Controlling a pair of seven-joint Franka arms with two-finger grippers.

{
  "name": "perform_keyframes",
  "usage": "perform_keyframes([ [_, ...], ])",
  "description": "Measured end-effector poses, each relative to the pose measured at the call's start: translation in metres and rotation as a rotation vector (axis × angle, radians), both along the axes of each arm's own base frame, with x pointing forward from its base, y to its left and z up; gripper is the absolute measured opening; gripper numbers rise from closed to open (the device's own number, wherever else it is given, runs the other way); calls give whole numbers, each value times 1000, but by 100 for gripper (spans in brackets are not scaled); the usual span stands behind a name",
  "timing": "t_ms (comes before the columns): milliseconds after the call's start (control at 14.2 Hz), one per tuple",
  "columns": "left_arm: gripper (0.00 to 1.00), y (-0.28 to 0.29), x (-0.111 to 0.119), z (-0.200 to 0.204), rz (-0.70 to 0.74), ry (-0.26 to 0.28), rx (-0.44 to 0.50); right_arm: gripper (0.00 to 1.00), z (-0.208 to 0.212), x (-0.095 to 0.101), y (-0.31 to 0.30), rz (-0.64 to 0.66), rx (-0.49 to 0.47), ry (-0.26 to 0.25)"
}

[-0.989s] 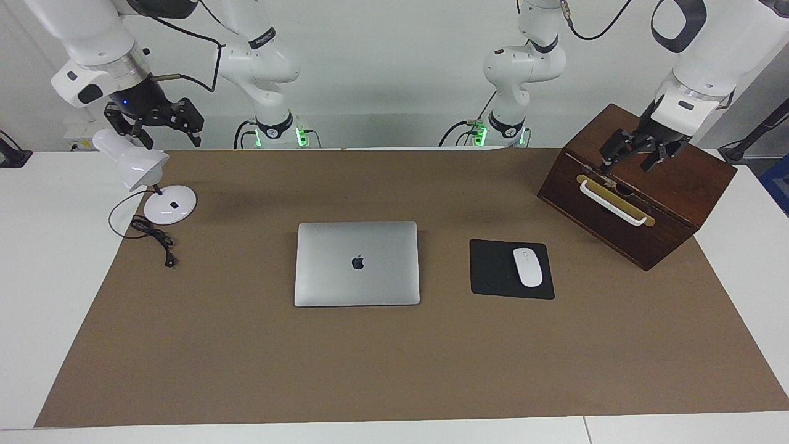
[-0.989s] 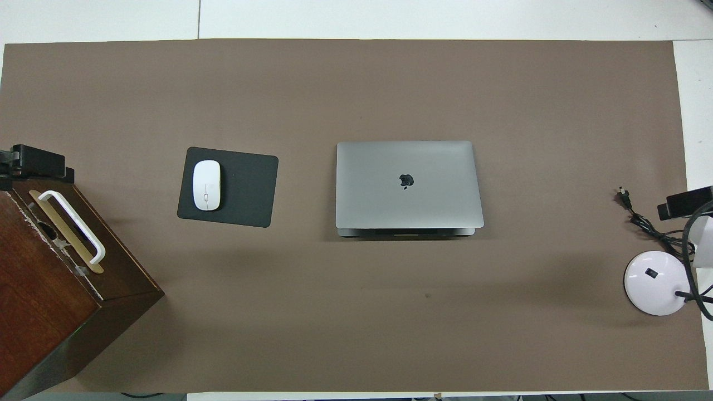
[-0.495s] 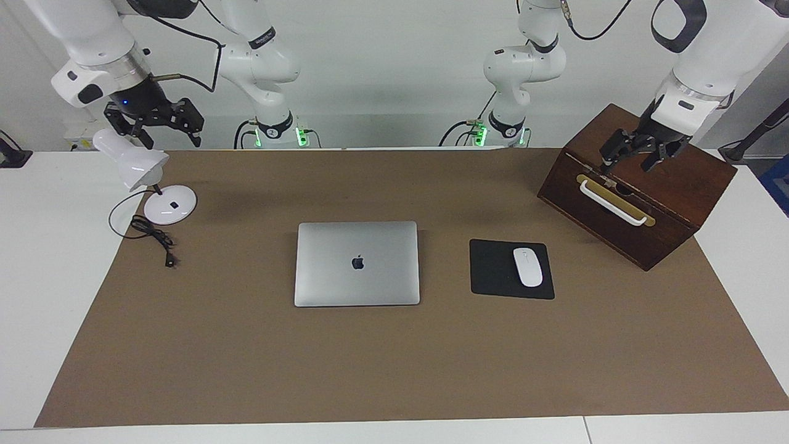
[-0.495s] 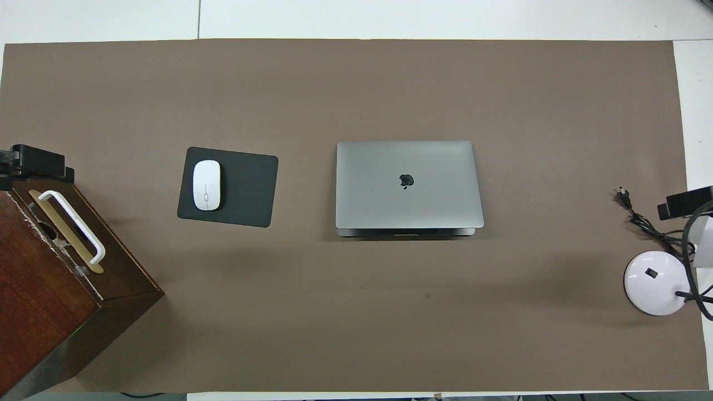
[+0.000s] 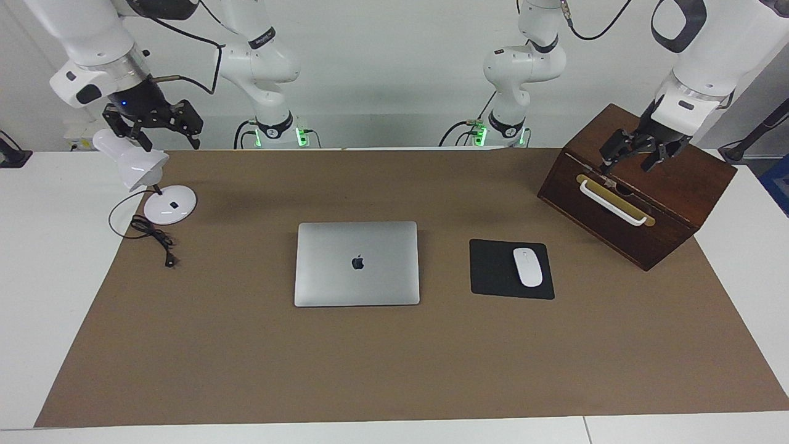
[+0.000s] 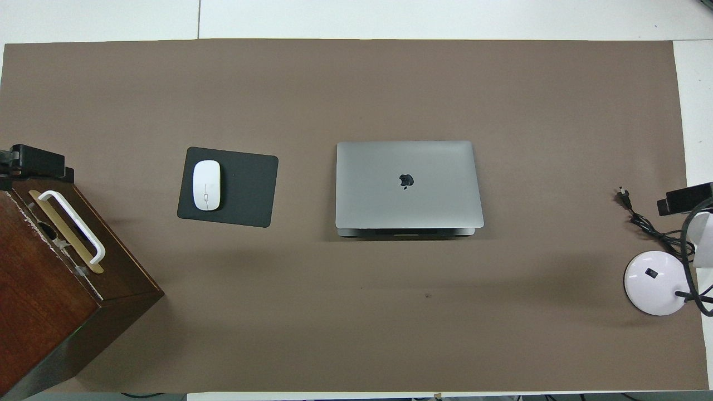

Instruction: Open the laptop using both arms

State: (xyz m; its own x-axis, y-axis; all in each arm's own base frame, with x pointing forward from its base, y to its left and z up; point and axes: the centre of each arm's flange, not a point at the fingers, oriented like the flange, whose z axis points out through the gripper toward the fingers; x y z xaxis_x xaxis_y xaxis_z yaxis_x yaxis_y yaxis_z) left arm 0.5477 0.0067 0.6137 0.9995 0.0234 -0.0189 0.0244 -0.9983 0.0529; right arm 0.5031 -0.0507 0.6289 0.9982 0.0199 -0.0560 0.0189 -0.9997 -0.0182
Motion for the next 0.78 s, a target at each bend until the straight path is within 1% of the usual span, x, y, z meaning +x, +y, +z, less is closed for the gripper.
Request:
perform_keyframes([
  [283,100,0,0,-2,1,2,0,100,-6,1,-1,-1,0,2],
  [424,100,0,1,-2,2,-7,0,100,-15,2,-5,-6,0,2],
  [636,100,0,2,-2,2,-13,0,100,-39,4,-19,28,-3,-45],
  [777,100,0,3,-1,2,-19,0,100,-58,-2,-21,33,-6,-77],
])
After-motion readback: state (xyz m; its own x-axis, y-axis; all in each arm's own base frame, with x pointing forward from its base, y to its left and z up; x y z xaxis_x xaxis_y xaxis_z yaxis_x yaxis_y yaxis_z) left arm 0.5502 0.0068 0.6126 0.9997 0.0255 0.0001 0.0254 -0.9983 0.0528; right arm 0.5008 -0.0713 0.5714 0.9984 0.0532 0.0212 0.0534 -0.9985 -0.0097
